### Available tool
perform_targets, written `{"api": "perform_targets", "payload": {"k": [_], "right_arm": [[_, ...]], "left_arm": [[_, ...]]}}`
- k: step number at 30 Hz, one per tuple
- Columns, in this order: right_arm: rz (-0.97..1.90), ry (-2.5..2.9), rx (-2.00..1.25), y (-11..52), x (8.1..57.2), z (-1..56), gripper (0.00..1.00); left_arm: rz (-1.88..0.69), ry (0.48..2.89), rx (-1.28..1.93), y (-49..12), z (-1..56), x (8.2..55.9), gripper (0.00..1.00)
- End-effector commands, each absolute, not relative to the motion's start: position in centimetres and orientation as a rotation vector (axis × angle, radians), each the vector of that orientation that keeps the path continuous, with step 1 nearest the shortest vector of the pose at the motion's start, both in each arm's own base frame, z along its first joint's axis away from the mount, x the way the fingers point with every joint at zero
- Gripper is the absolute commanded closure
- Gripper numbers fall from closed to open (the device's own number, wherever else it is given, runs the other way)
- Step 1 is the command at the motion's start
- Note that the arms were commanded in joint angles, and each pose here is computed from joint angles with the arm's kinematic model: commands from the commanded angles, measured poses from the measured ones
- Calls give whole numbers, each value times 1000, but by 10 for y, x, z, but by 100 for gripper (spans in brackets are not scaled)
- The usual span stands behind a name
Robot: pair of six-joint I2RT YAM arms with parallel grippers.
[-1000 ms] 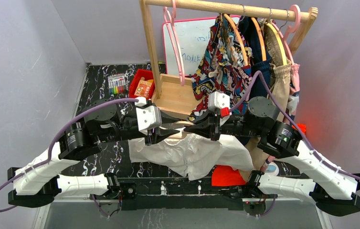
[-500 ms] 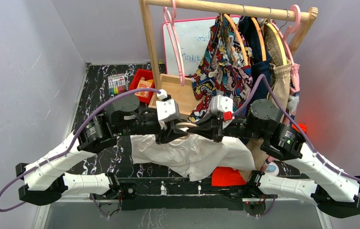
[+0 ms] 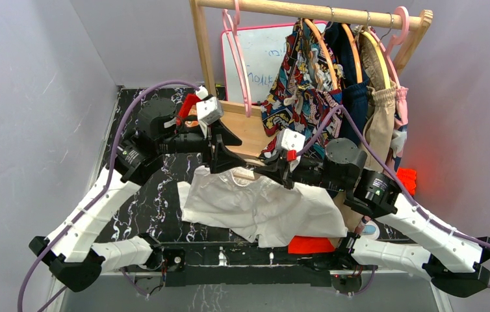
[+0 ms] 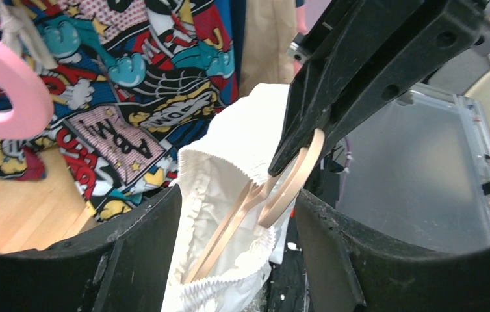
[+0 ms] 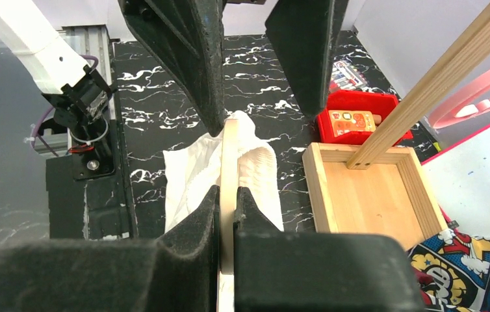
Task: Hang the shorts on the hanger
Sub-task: Adjust the shorts on the hanger.
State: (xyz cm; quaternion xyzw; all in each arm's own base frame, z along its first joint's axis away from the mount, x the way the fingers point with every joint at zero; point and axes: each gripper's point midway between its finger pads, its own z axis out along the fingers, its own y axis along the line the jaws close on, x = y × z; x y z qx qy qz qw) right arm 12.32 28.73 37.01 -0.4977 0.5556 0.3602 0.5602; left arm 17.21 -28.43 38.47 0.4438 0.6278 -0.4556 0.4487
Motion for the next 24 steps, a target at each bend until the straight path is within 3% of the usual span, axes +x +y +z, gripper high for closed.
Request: {"api": "perform_targets", "payload": {"k": [1, 9, 14, 21, 24], "right_arm": [[867, 1183, -1144, 291, 120, 400, 100], [920, 1128, -1167, 291, 108, 411, 100], [943, 1112, -1170, 289, 102, 417, 100], [942, 1107, -1156, 287, 102, 422, 100], [945, 1104, -1154, 288, 103, 423, 100]], "left_arm": [[-1256, 1419, 1154, -292, 411, 162, 37], [-1334, 1346, 1298, -291, 400, 140, 36], [-1396, 1322, 1340, -295, 399, 133, 45], [-1434, 1333, 1376, -299, 391, 124, 42], [-1427, 1355, 1388, -300, 385, 122, 49]]}}
